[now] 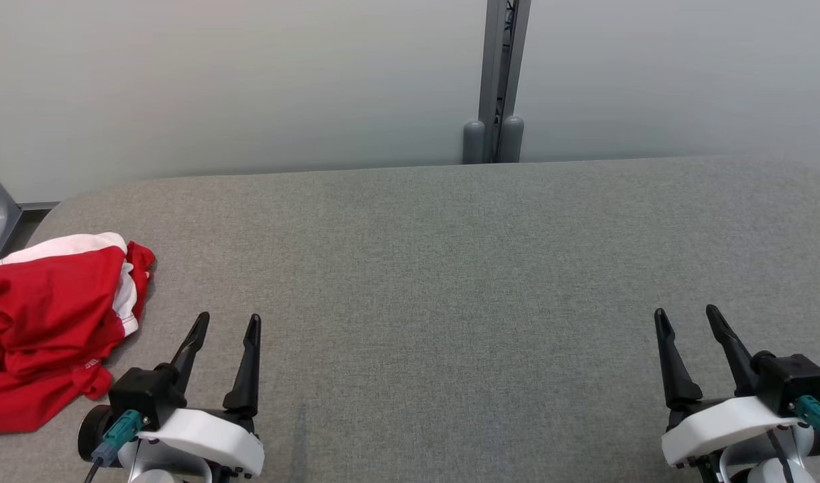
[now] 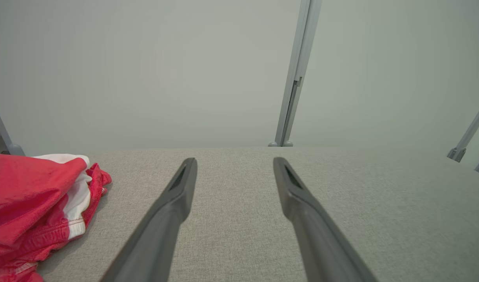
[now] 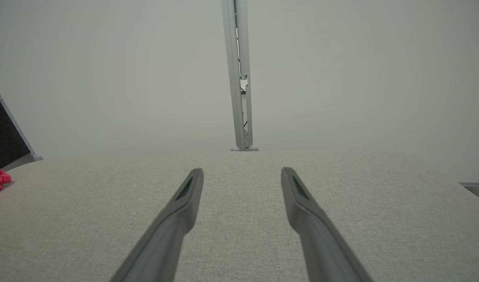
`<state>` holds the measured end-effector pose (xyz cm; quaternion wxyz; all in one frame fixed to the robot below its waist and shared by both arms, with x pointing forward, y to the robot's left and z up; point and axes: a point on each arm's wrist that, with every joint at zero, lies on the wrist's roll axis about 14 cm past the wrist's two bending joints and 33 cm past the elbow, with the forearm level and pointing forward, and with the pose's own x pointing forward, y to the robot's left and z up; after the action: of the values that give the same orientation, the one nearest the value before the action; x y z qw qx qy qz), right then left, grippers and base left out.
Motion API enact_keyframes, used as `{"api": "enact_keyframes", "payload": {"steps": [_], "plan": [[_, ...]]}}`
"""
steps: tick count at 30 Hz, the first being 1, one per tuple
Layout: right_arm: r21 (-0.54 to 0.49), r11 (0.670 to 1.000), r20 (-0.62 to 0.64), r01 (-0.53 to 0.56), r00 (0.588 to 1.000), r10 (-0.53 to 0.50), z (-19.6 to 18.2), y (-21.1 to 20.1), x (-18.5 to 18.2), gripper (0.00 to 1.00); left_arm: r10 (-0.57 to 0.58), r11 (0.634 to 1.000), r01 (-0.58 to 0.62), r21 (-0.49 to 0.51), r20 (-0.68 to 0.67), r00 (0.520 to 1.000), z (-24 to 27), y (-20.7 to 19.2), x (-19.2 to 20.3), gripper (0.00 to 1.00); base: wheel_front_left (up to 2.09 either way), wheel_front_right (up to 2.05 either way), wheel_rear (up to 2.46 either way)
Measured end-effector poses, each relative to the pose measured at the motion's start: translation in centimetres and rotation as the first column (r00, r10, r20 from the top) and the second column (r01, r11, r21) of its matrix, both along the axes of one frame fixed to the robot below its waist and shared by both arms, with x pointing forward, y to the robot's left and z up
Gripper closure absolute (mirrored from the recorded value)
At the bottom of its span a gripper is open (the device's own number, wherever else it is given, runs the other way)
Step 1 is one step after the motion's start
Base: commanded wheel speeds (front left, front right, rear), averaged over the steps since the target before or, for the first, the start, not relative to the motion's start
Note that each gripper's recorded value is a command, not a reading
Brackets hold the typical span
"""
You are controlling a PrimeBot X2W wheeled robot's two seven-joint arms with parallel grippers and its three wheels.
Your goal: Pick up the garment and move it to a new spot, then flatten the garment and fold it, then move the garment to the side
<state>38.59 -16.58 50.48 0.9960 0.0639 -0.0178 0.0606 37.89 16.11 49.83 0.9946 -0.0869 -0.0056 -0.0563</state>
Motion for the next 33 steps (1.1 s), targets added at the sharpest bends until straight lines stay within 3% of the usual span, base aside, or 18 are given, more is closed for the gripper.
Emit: {"api": "enact_keyframes", "payload": {"steps": [33], "plan": [[-0.012,1.000,0.035,0.000,0.999,0.000,0.21,0.51,0.05,0.00,0.002,1.000,-0.002,0.029,0.006,1.000,-0.79,-0.08,-0.18,0.00,0.00,0.00,0.00]]}}
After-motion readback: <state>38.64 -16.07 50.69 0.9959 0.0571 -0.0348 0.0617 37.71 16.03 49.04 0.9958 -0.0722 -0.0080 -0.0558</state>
